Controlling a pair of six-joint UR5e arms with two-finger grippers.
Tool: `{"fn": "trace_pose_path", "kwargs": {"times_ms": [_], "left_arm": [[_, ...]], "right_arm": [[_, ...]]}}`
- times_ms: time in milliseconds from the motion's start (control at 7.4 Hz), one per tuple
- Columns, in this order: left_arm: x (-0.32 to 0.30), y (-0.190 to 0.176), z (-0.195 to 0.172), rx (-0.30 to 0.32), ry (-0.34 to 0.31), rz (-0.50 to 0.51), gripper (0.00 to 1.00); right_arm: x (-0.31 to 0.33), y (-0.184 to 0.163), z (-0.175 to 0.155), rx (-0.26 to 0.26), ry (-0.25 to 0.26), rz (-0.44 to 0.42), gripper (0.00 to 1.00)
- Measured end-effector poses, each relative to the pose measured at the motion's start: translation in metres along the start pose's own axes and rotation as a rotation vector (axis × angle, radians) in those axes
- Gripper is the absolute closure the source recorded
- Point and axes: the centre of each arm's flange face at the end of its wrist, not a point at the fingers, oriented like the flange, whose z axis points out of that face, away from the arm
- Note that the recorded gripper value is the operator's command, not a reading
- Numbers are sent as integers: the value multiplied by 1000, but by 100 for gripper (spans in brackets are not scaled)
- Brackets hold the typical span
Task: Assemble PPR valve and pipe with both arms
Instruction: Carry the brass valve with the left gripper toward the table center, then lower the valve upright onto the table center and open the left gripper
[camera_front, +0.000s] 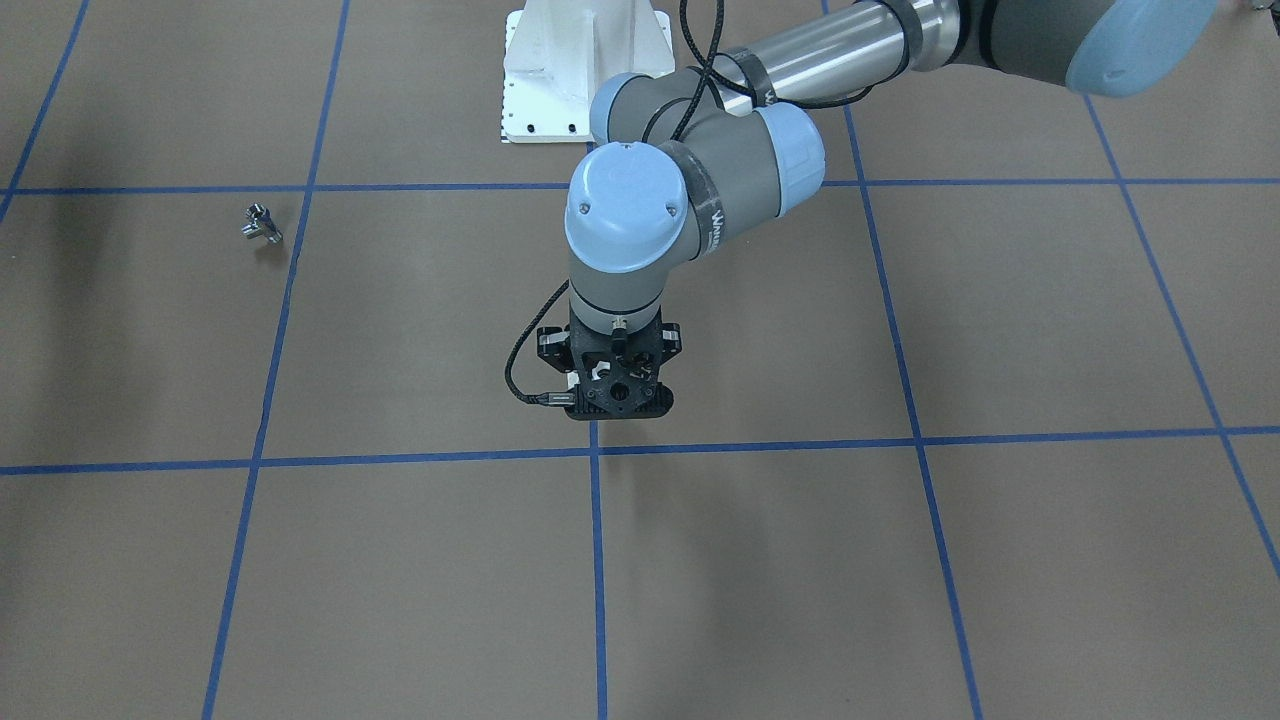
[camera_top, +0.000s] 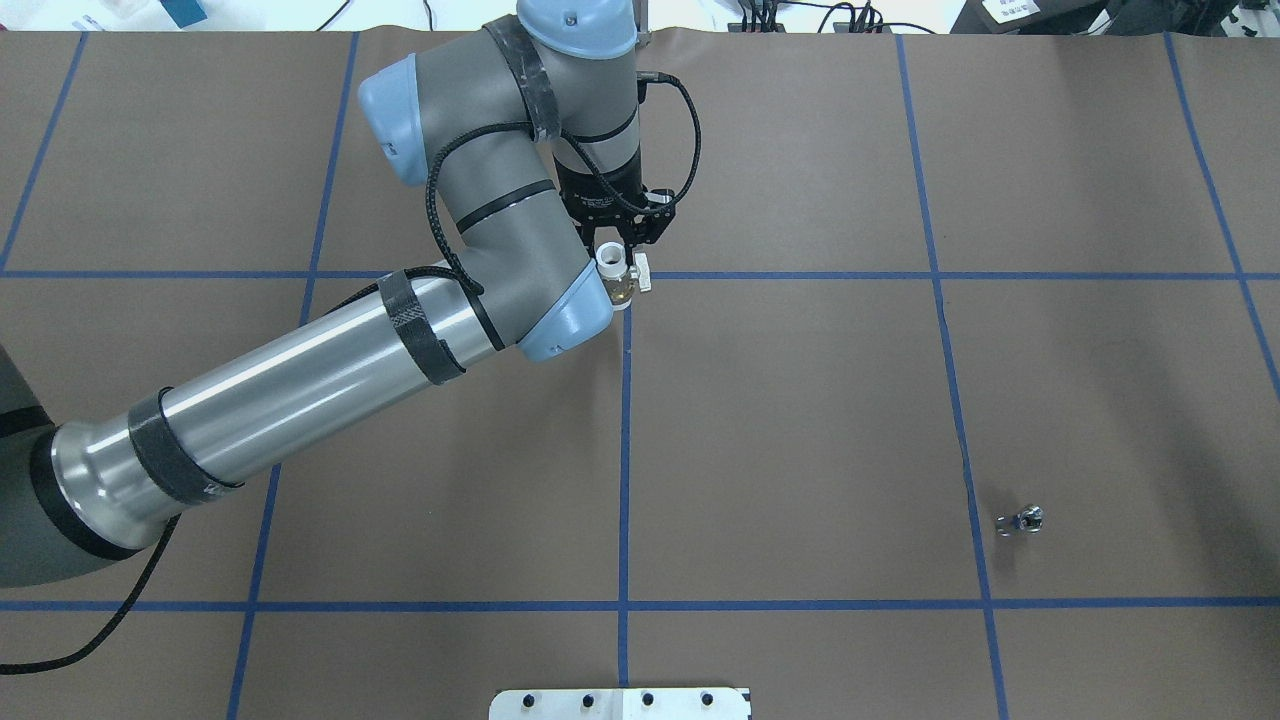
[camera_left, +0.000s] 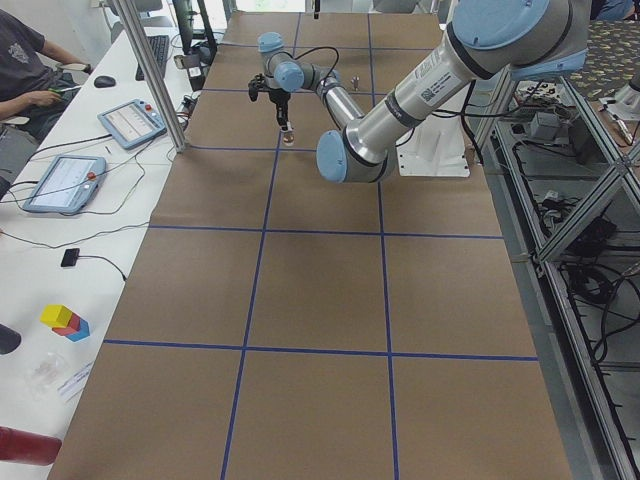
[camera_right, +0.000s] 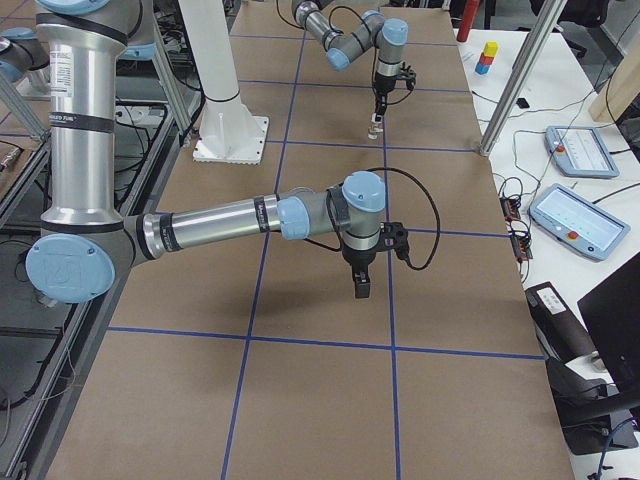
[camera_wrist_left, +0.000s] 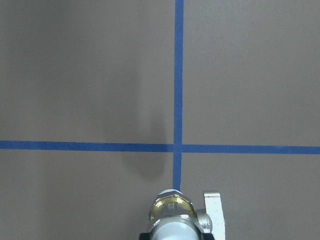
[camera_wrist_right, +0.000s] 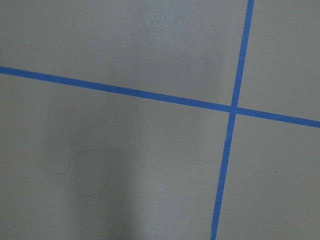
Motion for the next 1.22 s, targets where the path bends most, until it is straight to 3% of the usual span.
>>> {"fn": "trace_pose_path", "kwargs": {"times_ms": [1216], "left_arm": [[10,17,25,-35,-15,17,100]], "right_arm": [[2,-1,3,-6,-4,7,1]]}}
